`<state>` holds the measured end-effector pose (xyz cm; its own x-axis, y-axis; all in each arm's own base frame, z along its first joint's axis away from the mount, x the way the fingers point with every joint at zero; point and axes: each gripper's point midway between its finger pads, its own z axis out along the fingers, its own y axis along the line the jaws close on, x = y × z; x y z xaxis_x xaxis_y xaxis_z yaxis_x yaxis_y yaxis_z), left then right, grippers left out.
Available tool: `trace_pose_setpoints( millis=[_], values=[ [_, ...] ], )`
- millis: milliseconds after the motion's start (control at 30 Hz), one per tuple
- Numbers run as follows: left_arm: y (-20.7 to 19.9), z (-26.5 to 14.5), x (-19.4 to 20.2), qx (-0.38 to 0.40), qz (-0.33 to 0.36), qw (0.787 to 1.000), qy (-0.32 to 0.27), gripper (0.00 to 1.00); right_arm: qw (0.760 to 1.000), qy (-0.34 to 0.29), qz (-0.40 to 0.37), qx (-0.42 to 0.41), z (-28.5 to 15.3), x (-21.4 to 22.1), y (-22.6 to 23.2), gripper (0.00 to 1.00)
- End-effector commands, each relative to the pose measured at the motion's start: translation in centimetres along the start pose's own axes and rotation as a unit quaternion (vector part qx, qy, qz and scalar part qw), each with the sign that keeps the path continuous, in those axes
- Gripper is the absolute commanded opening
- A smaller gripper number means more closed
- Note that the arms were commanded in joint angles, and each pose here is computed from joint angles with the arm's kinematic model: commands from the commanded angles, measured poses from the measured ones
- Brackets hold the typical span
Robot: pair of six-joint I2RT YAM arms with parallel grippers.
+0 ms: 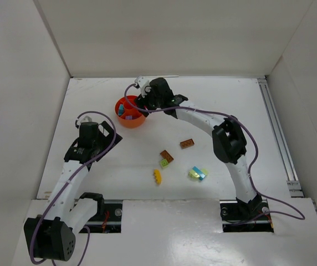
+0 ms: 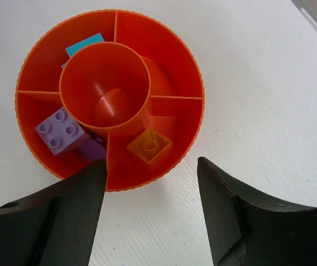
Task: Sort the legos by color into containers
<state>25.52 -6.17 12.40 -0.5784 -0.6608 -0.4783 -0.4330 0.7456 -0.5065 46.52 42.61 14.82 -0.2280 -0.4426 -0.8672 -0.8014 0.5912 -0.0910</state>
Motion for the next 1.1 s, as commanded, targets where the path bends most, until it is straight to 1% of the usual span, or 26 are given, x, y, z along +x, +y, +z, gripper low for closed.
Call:
trace_pose_setpoints(
  millis=[0, 67, 133, 200, 233, 267, 300, 333, 367, 400, 467, 500, 533, 567, 633, 667, 700, 733, 800, 867, 933, 967, 1033, 1067],
  values=[
    [-1.1, -0.3, -0.7, 0.030, 0.011, 0.999, -0.014, 1.00, 0.999, -0.033, -0.008, 0.011, -1.8, -3.1, -0.9, 0.71],
    [-1.2, -0.3, -0.1, 0.037, 0.016, 0.999, 0.000, 1.00, 0.999, -0.038, -0.009, 0.012, -2.4, -3.4, -0.9, 0.71],
    [-1.5, -0.5, -0.3, 0.046, 0.021, 0.999, -0.004, 1.00, 0.999, -0.046, -0.015, 0.023, -4.0, -4.3, -1.2, 0.73],
    [-2.1, -0.7, -0.1, 0.061, 0.031, 0.998, -0.003, 1.00, 0.997, -0.052, -0.015, 0.048, -5.5, -4.9, -1.9, 0.74],
    [-2.4, -0.8, 0.2, 0.065, 0.036, 0.997, 0.001, 1.00, 0.996, -0.053, -0.012, 0.064, -7.3, -5.0, -2.7, 0.77],
    [-3.2, -0.9, 1.0, 0.076, 0.053, 0.996, 0.006, 1.00, 0.994, -0.052, -0.011, 0.091, -8.3, -5.0, -3.5, 0.79],
    [-4.2, -1.4, 1.0, 0.087, 0.064, 0.994, 0.002, 1.00, 0.993, -0.051, 0.002, 0.103, -9.4, -4.8, -4.0, 0.79],
    [-4.3, -1.2, 1.9, 0.083, 0.069, 0.994, 0.014, 1.00, 0.992, -0.051, 0.021, 0.115, -11.3, -4.0, -4.6, 0.79],
    [-5.7, -1.6, 3.1, 0.095, 0.087, 0.991, 0.022, 0.99, 0.991, -0.048, 0.035, 0.124, -12.3, -3.3, -5.1, 0.79],
    [-6.0, -1.6, 4.0, 0.097, 0.097, 0.990, 0.030, 0.99, 0.989, -0.048, 0.048, 0.134, -13.3, -2.8, -5.5, 0.79],
    [-6.5, -1.6, 5.9, 0.083, 0.110, 0.989, 0.052, 0.97, 0.984, -0.036, 0.082, 0.152, -16.2, -0.1, -6.2, 0.79],
    [-6.9, -1.9, 8.0, 0.088, 0.132, 0.984, 0.076, 0.95, 0.982, -0.035, 0.090, 0.165, -17.3, 0.6, -6.6, 0.79],
    [-6.9, -1.9, 9.1, 0.083, 0.139, 0.983, 0.088, 0.94, 0.980, -0.030, 0.093, 0.174, -18.2, 1.6, -6.8, 0.79],
    [-6.9, -1.6, 10.2, 0.076, 0.145, 0.981, 0.101, 0.89, 0.977, -0.023, 0.102, 0.186, -20.0, 3.3, -6.8, 0.79],
    [-7.0, -2.0, 12.8, 0.073, 0.153, 0.978, 0.120, 0.82, 0.971, -0.015, 0.110, 0.210, -21.8, 5.1, -6.9, 0.79],
    [-6.6, -1.8, 13.8, 0.064, 0.157, 0.977, 0.128, 0.81, 0.968, -0.029, 0.116, 0.218, -23.6, 4.9, -7.0, 0.79],
    [-7.1, -1.9, 14.5, 0.072, 0.158, 0.976, 0.133, 0.79, 0.967, -0.009, 0.126, 0.221, -23.9, 7.5, -6.4, 0.79],
    [-7.2, -2.4, 15.8, 0.082, 0.159, 0.973, 0.146, 0.78, 0.965, -0.006, 0.129, 0.227, -24.6, 8.3, -6.6, 0.79],
    [-7.5, -2.0, 17.2, 0.085, 0.169, 0.970, 0.152, 0.77, 0.962, -0.005, 0.142, 0.232, -26.1, 10.0, -6.0, 0.79],
    [-7.6, -1.9, 18.3, 0.081, 0.173, 0.970, 0.152, 0.72, 0.961, 0.001, 0.144, 0.235, -27.1, 10.9, -5.8, 0.79],
    [-7.8, -1.3, 18.7, 0.058, 0.174, 0.973, 0.142, 0.68, 0.959, -0.001, 0.148, 0.242, -28.3, 11.5, -5.4, 0.79],
    [-7.5, -0.9, 19.5, 0.040, 0.183, 0.971, 0.145, 0.62, 0.955, 0.000, 0.150, 0.257, -29.3, 11.8, -5.8, 0.79],
    [-6.3, -0.4, 20.1, 0.009, 0.192, 0.970, 0.149, 0.59, 0.953, 0.000, 0.155, 0.262, -29.9, 12.2, -5.6, 0.79],
    [-6.5, -0.1, 20.0, 0.005, 0.193, 0.970, 0.145, 0.56, 0.950, 0.001, 0.157, 0.270, -30.2, 12.7, -5.8, 0.79]
  ],
)
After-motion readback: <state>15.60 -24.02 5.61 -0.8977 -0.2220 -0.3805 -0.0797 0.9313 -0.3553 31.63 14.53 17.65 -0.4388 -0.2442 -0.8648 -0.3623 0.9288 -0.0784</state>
